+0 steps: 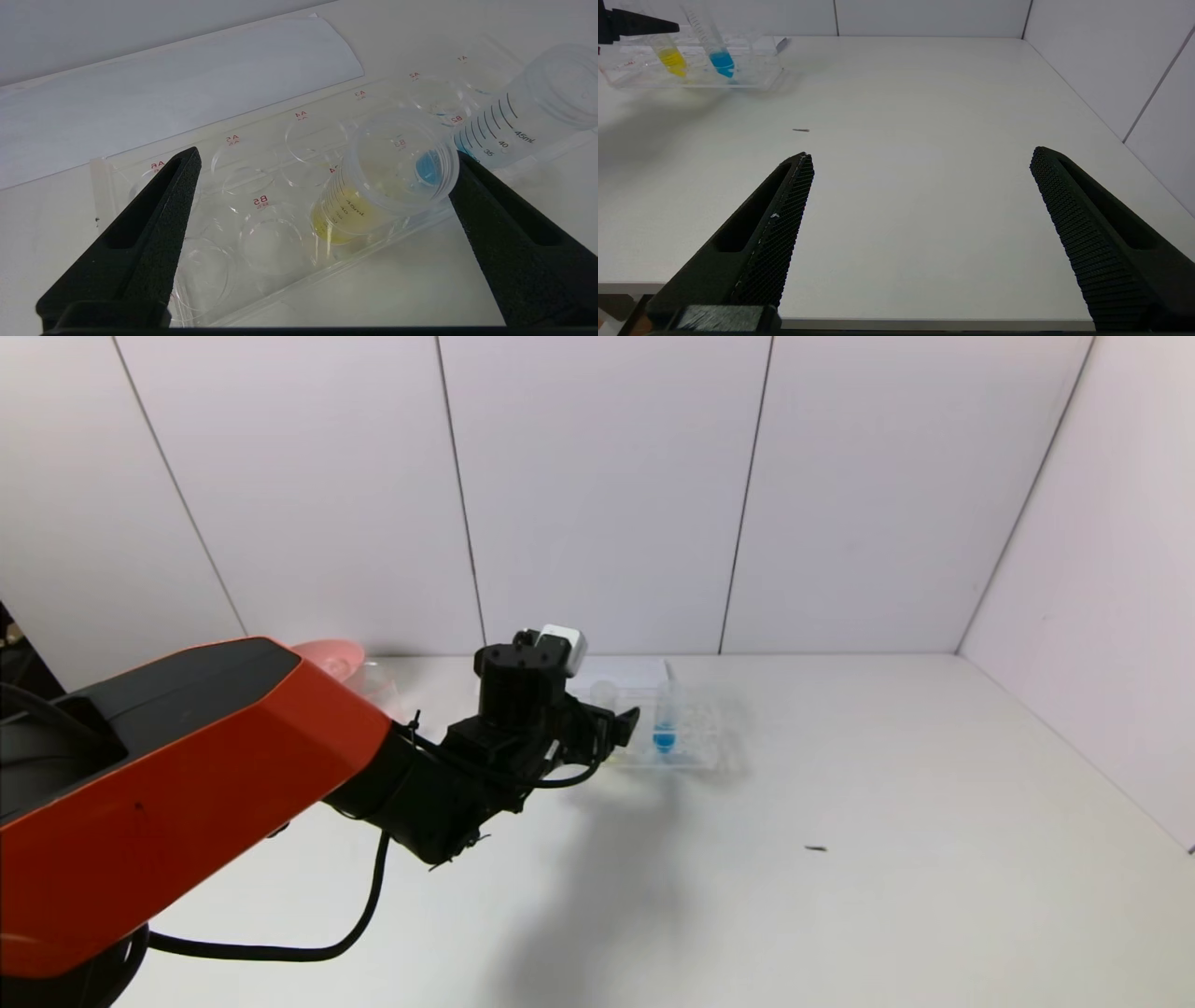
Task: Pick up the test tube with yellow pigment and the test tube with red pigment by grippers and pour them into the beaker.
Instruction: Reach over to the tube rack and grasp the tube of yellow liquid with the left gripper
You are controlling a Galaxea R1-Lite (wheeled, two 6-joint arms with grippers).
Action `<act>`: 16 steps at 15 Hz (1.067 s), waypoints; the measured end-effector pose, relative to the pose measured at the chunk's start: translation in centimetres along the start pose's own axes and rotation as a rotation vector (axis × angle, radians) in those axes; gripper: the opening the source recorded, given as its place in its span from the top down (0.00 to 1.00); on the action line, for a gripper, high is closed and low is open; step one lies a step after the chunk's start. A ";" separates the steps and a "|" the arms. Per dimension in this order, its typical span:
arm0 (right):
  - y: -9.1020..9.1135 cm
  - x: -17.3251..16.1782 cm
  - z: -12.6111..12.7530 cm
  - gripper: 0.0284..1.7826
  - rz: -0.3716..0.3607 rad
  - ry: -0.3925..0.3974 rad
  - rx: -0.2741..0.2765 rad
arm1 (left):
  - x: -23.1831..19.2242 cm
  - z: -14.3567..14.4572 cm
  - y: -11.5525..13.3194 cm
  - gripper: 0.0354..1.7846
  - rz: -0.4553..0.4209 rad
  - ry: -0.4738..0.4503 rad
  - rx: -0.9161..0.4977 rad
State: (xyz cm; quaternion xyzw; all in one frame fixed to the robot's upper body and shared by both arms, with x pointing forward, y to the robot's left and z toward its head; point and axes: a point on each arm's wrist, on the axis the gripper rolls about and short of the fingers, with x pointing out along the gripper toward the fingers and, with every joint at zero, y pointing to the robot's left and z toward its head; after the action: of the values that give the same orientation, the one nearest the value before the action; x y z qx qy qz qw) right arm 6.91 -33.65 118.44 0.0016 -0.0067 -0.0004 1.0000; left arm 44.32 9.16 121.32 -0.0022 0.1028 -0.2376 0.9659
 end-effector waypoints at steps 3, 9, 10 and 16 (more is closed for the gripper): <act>0.0 0.0 0.0 0.05 0.000 0.000 0.000 | 0.0 0.0 0.0 0.03 0.000 0.000 0.001; 0.0 0.0 0.0 0.05 0.000 0.000 0.000 | 0.1 0.0 0.1 0.43 -0.003 0.000 0.003; 0.0 0.0 0.0 0.05 0.000 0.000 0.000 | 0.1 0.0 0.0 0.54 -0.007 0.001 0.004; 0.0 0.0 0.0 0.05 0.000 0.000 0.000 | 0.0 0.0 0.1 0.77 -0.007 0.001 0.004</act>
State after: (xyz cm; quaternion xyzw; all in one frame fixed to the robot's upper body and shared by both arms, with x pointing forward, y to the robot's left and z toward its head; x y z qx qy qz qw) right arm 6.91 -33.65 118.44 0.0016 -0.0067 -0.0004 1.0000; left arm 44.42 9.23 121.33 -0.0003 0.1029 -0.2413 0.9650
